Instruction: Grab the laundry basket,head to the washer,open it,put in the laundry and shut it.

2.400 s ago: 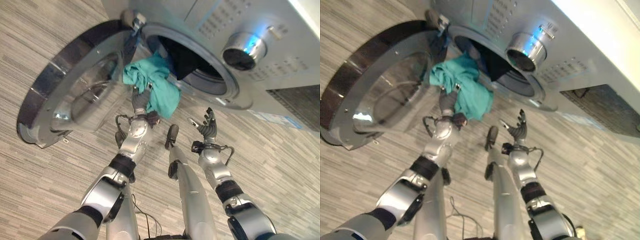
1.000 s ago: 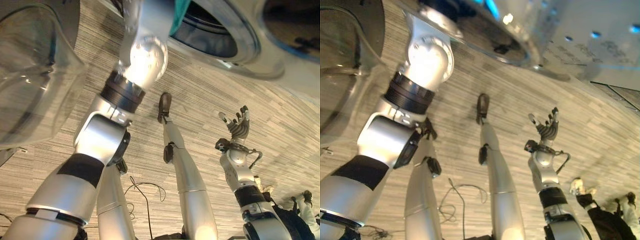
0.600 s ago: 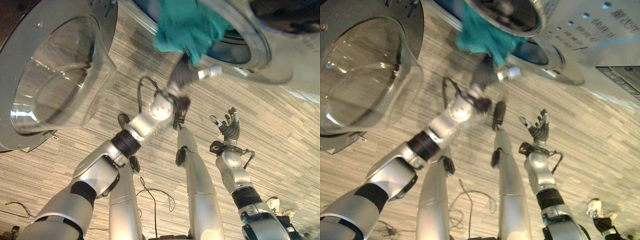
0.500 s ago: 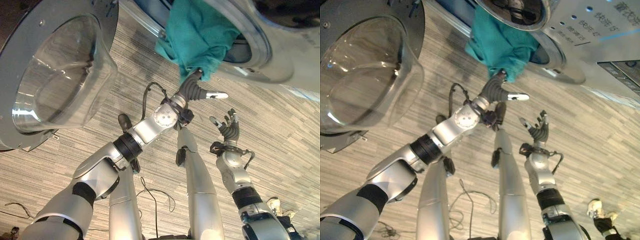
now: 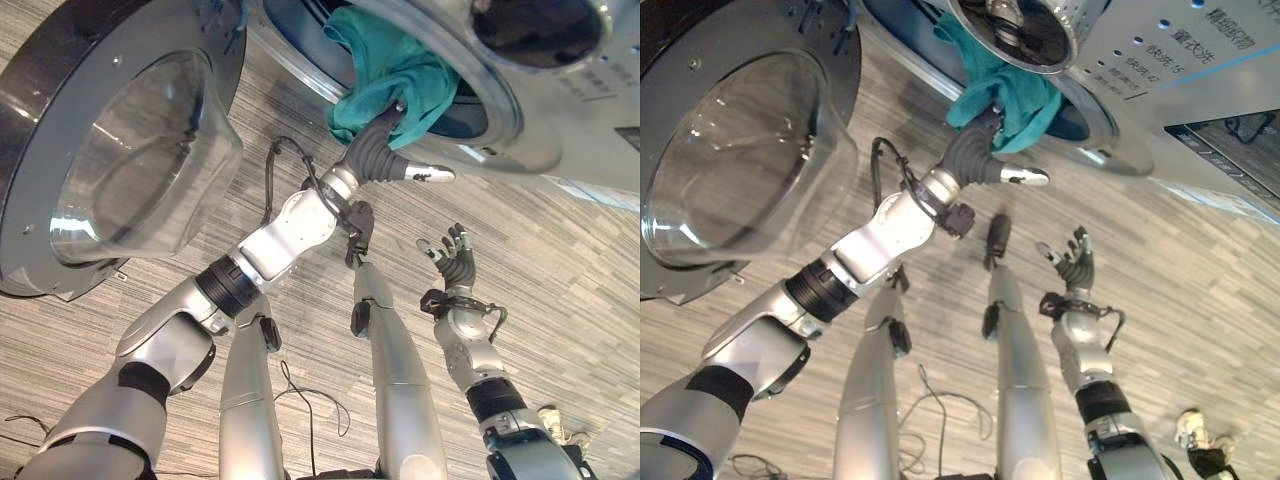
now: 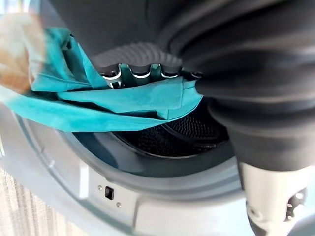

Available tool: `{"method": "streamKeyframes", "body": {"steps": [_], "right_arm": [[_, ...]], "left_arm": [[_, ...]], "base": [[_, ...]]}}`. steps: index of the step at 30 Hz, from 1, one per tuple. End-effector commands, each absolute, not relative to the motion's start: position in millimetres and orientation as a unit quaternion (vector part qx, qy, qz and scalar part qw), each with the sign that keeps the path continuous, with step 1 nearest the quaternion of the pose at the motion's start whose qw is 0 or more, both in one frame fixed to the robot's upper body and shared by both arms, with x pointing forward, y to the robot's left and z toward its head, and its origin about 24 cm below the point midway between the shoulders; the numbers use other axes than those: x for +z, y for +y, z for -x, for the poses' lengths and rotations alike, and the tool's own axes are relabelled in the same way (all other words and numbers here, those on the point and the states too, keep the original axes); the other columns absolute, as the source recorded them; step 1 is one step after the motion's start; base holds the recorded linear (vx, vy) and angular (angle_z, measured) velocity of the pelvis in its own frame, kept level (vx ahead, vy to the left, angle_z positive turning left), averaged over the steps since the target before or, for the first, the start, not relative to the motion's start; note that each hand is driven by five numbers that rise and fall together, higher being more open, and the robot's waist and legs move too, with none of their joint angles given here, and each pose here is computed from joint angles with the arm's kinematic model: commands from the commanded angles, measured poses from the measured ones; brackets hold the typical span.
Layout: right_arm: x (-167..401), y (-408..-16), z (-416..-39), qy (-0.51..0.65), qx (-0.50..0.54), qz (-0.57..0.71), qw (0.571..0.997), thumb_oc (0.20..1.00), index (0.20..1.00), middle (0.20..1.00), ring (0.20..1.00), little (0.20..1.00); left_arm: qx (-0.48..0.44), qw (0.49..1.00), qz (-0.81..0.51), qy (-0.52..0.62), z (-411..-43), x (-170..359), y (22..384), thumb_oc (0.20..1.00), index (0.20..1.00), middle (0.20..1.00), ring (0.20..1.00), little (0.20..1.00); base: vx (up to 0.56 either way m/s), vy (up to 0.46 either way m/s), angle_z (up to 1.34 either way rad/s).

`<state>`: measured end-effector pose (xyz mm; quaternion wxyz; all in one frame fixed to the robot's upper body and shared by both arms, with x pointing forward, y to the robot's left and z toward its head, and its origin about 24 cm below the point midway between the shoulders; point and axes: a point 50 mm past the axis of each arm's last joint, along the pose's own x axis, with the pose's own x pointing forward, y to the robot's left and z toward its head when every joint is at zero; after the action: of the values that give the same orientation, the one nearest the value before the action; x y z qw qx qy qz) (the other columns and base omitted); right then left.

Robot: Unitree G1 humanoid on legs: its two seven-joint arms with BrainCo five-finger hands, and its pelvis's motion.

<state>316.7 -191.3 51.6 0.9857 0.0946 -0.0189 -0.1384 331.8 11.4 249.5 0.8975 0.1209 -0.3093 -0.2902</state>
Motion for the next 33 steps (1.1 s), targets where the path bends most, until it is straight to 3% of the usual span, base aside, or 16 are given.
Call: {"method": "streamKeyframes", "body": {"steps": [1,5,8,11,15,16,17,19,20,21,22,23,24,25,29,33], "right_arm": [[49.0,-202.3,-301.0,-0.034,-0.146,-0.116,0.982,1.0,1.0,1.0,1.0,1.0],[68.9,-198.2,-316.4,-0.066,-0.155,-0.135,0.977,1.0,1.0,1.0,1.0,1.0],[85.8,-182.7,-327.7,-0.091,-0.131,-0.153,0.975,1.0,1.0,1.0,1.0,1.0],[91.6,-174.9,-327.0,-0.103,-0.122,-0.16,0.974,1.0,1.0,1.0,1.0,1.0],[95.6,-174.3,-321.8,-0.112,-0.12,-0.157,0.974,1.0,1.0,1.0,1.0,1.0],[92.1,-178.1,-317.6,-0.11,-0.128,-0.145,0.975,1.0,1.0,1.0,1.0,1.0],[90.1,-191.2,-314.0,-0.111,-0.153,-0.132,0.973,1.0,1.0,1.0,1.0,1.0],[87.0,-218.6,-305.7,-0.117,-0.197,-0.121,0.966,1.0,1.0,1.0,1.0,1.0],[87.0,-218.6,-305.7,-0.117,-0.197,-0.121,0.966,1.0,1.0,1.0,1.0,1.0],[95.5,-249.9,-296.4,-0.144,-0.233,-0.091,0.957,1.0,1.0,1.0,1.0,1.0],[100.4,-259.6,-293.2,-0.157,-0.243,-0.081,0.954,1.0,1.0,1.0,1.0,1.0],[96.7,-258.3,-292.9,-0.157,-0.24,-0.08,0.955,1.0,1.0,1.0,1.0,1.0],[95.4,-257.0,-292.9,-0.155,-0.239,-0.081,0.955,1.0,1.0,1.0,1.0,1.0],[86.0,-258.3,-290.7,-0.142,-0.243,-0.081,0.956,1.0,1.0,1.0,1.0,1.0],[75.3,-254.8,-287.1,-0.123,-0.223,-0.087,0.963,1.0,1.0,1.0,1.0,1.0],[73.1,-248.0,-286.1,-0.118,-0.187,-0.07,0.973,1.0,1.0,1.0,1.0,1.0]], "left_arm": [[-0.282,0.897,-0.034,-0.34,-325.3,262.2,6.1,1.0,1.0,1.0,1.0,1.0],[-0.211,0.908,-0.171,-0.319,-353.0,266.6,-26.0,1.0,1.0,1.0,1.0,1.0],[-0.098,0.896,-0.267,-0.342,-369.1,312.8,-41.2,1.0,1.0,1.0,1.0,1.0],[-0.044,0.939,-0.159,-0.301,-373.0,344.0,-40.7,1.0,1.0,1.0,1.0,1.0],[-0.038,0.948,-0.051,-0.313,-362.1,386.1,-38.3,1.0,1.0,1.0,1.0,1.0],[-0.066,0.931,0.057,-0.354,-341.6,417.7,-39.9,1.0,1.0,1.0,1.0,1.0],[-0.072,0.908,0.08,-0.406,-326.7,443.0,-29.9,1.0,1.0,1.0,1.0,1.0],[0.012,0.859,-0.118,-0.498,-318.6,457.2,-23.2,1.0,1.0,1.0,1.0,1.0],[0.012,0.859,-0.119,-0.498,-318.5,457.1,-23.4,1.0,1.0,1.0,1.0,1.0],[0.16,0.677,-0.429,-0.576,-309.0,482.0,-19.6,1.0,1.0,1.0,1.0,1.0],[0.205,0.535,-0.572,-0.586,-301.8,488.9,-28.1,1.0,1.0,1.0,1.0,1.0],[0.213,0.481,-0.651,-0.547,-328.8,464.0,-15.1,1.0,1.0,1.0,1.0,1.0],[0.213,0.48,-0.653,-0.546,-330.1,462.2,-14.8,1.0,1.0,1.0,1.0,1.0],[0.208,0.406,-0.737,-0.499,-347.2,448.2,-1.1,1.0,1.0,1.0,1.0,1.0],[0.156,0.318,-0.811,-0.466,-366.1,413.1,7.6,1.0,1.0,1.0,1.0,1.0],[0.161,0.327,-0.822,-0.437,-377.7,394.8,17.2,1.0,1.0,1.0,1.0,1.0]], "base": [[0.0,-0.008,0.05],[0.0,-0.007,0.07],[0.0,0.019,0.07],[0.0,0.04,-0.04],[0.01,0.027,-0.13],[0.04,-0.06,-0.39],[0.04,-0.073,-0.34],[0.02,-0.031,-0.2],[0.02,0.009,-0.1],[0.02,0.01,-0.05],[0.03,0.012,-0.03],[0.0,0.001,-0.04],[0.01,0.024,-0.05],[0.0,0.022,-0.04],[0.0,-0.001,-0.01],[0.01,-0.01,-0.05]]}}
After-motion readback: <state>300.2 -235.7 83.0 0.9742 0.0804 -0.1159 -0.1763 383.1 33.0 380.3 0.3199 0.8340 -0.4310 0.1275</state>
